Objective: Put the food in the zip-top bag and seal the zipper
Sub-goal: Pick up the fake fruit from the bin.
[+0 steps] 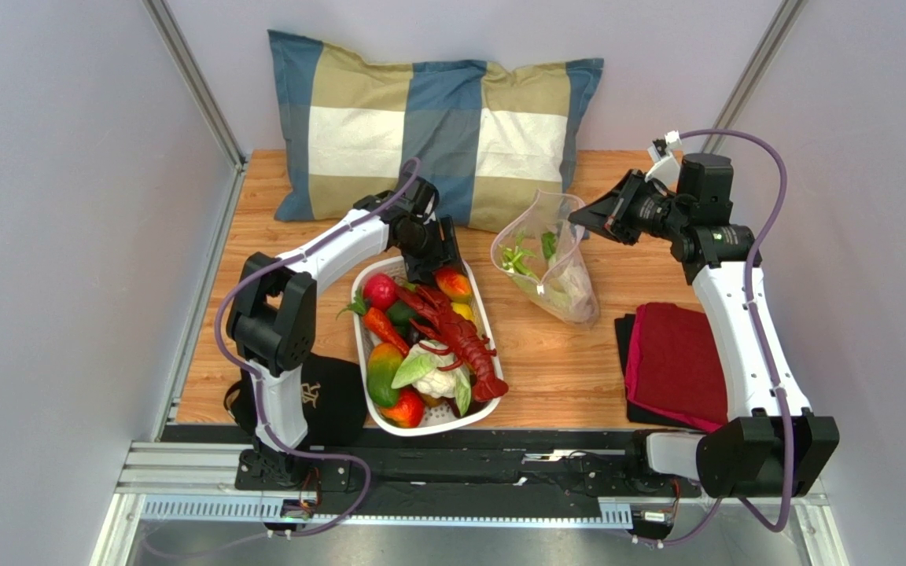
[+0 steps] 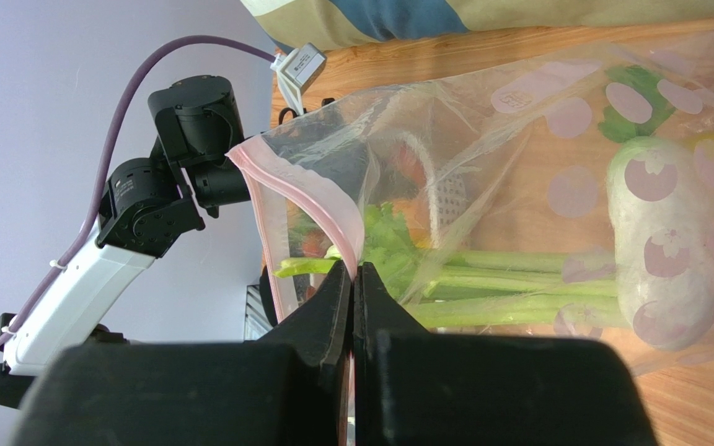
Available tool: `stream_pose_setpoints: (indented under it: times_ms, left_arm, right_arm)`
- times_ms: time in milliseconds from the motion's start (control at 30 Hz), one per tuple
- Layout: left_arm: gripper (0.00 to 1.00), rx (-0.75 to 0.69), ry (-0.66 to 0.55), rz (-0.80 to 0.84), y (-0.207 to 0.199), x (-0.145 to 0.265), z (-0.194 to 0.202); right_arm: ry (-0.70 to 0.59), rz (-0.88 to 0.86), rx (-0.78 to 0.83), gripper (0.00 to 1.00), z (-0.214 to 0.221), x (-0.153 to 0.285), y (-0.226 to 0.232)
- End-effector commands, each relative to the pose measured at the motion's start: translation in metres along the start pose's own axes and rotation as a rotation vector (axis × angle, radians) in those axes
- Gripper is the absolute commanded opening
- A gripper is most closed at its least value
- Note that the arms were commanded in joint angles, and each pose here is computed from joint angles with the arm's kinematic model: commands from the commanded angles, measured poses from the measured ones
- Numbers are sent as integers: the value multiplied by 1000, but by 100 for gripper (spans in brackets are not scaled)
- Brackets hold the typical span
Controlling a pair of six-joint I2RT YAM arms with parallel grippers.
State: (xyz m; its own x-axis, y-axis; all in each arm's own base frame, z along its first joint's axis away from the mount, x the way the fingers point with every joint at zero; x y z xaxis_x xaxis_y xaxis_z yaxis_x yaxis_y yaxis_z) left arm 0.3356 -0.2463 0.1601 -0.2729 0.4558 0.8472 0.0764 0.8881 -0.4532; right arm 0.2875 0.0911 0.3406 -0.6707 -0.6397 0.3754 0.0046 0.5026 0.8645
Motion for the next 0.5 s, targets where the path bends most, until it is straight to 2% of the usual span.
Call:
stream_pose_setpoints:
  times_ms: [0, 233, 400, 467]
  left_arm:
    - [58, -13, -59, 54, -7, 31, -9]
    - [50, -89, -226, 142, -23, 83, -25]
    - [49, -258, -488, 244, -53, 149, -44]
    - [49, -343, -656, 275, -70, 183, -53]
  right_arm:
    - [-12, -18, 22, 0, -3, 2, 4]
    - [-6, -18, 21, 0, -4, 0, 3]
    - [9, -39, 11, 0, -3, -1, 5]
    - [13, -52, 1, 0, -2, -2, 6]
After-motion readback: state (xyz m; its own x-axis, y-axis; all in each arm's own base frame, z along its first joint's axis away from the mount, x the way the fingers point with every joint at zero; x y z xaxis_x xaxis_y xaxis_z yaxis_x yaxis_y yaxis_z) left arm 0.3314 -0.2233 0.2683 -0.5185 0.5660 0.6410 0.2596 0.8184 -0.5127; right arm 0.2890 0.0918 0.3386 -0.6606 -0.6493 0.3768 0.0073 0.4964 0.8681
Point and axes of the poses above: each gripper's point midway between its finger pads, its own x axis back along the fingers, its own y axis along the line the jaws close on, z = x × y, the point moved 7 cm from there along x, back along the fingers, and after that the axes turned 10 degrees about -x, right-handed, at the moved point
